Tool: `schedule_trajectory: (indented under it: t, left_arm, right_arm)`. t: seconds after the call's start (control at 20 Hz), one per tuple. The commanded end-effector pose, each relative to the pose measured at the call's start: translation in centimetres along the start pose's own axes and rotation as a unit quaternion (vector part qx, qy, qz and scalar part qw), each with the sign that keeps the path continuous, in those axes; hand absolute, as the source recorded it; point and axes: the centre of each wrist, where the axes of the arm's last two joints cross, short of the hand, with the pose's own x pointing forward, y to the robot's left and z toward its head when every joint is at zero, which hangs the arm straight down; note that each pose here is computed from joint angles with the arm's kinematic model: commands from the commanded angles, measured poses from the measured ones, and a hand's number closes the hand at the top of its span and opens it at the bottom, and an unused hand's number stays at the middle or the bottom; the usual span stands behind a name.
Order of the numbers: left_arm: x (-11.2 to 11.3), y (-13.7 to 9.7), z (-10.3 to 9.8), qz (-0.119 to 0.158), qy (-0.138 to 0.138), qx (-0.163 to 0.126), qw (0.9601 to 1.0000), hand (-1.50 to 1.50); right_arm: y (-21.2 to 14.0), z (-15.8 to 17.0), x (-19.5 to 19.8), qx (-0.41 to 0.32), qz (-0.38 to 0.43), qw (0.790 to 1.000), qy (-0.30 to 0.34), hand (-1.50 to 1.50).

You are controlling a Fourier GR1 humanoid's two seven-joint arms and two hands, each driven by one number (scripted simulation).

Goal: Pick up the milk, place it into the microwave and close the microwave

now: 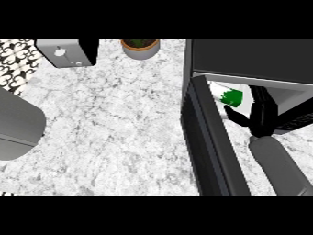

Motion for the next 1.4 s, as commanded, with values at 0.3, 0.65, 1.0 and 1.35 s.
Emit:
schedule_trajectory:
  t: [0.3, 0.65, 1.0, 1.35]
  left_arm:
    - [-1.0, -0.4, -1.3, 0.004, 0.012, -0.044, 0.999, -1.5]
    - [-1.4, -1.1, -1.8, 0.016, 0.006, -0.077, 0.9969, -1.5]
    - [-1.8, -2.2, -2.8, 0.033, 0.001, -0.117, 0.9926, -1.5]
    - [-2.6, -4.2, -3.4, 0.041, 0.006, -0.135, 0.99, -1.5]
  right_arm:
    - [0.1, -7.3, 4.4, 0.086, -0.056, 0.989, -0.105, -1.5]
    - [0.9, -10.7, 7.3, 0.181, -0.158, 0.965, -0.107, -1.5]
    - [0.5, -12.3, 6.9, 0.205, -0.285, 0.932, -0.087, -1.5]
    - [0.9, -9.6, 3.4, 0.233, -0.375, 0.895, -0.056, -1.5]
